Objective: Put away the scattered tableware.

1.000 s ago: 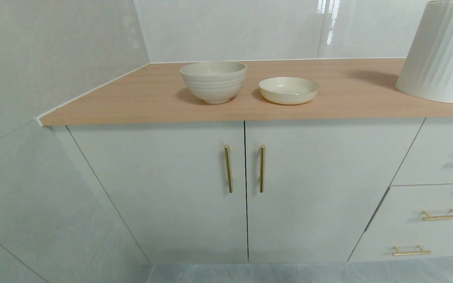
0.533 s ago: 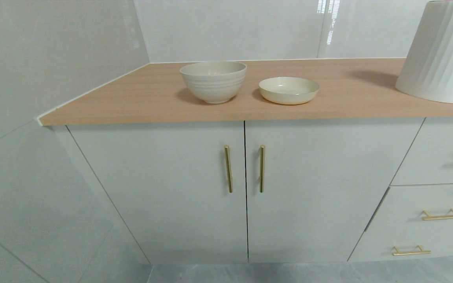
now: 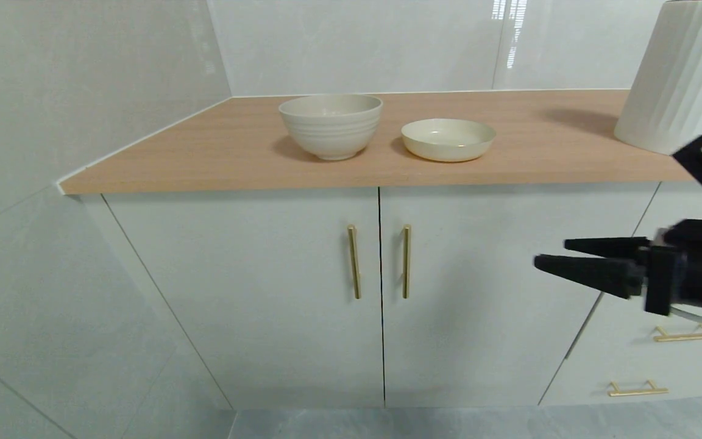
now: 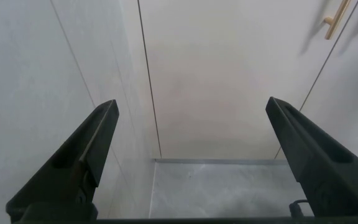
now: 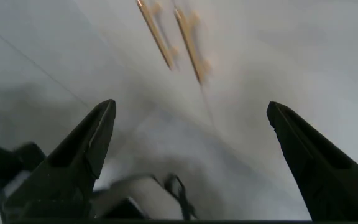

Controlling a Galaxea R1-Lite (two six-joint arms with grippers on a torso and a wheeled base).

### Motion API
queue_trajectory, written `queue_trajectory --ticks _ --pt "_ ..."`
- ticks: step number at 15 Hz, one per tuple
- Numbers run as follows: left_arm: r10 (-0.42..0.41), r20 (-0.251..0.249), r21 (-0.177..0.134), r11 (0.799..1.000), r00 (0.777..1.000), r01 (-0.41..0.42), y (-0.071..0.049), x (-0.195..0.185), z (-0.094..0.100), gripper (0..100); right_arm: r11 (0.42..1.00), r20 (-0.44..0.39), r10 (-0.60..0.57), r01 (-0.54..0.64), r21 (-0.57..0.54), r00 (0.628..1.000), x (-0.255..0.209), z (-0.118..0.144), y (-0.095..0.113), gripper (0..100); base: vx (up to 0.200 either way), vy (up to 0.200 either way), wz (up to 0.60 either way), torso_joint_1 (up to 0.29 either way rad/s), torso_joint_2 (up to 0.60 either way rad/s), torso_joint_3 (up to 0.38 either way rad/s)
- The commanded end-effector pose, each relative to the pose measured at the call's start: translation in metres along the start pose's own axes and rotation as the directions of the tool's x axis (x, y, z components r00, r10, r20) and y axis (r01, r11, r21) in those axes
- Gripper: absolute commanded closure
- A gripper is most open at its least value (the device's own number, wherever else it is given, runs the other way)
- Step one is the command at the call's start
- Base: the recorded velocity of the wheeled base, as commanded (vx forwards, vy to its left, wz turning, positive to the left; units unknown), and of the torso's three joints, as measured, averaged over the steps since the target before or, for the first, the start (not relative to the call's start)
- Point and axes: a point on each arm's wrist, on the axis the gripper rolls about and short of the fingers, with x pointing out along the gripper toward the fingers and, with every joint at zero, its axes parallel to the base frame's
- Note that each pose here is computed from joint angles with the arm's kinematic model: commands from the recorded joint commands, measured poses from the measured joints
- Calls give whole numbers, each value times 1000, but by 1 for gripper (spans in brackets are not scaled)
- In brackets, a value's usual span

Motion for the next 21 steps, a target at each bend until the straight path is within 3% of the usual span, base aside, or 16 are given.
queue_trajectory --ticks 1,6,14,21 --pt "1 -1 0 1000 1000 -1 0 0 0 0 992 -69 121 -117 57 990 93 -2 1 0 0 0 0 0 0 0" --pt "1 -1 0 1000 1000 -1 0 0 0 0 982 -134 176 -166 85 975 133 -20 11 0 0 0 0 0 0 0" --pt "1 -1 0 1000 1000 -1 0 0 0 0 982 -15 121 -117 148 993 187 -47 7 0 0 0 0 0 0 0" --pt "1 -1 0 1000 1000 -1 0 0 0 0 979 65 110 -120 165 992 198 -50 4 0 0 0 0 0 0 0"
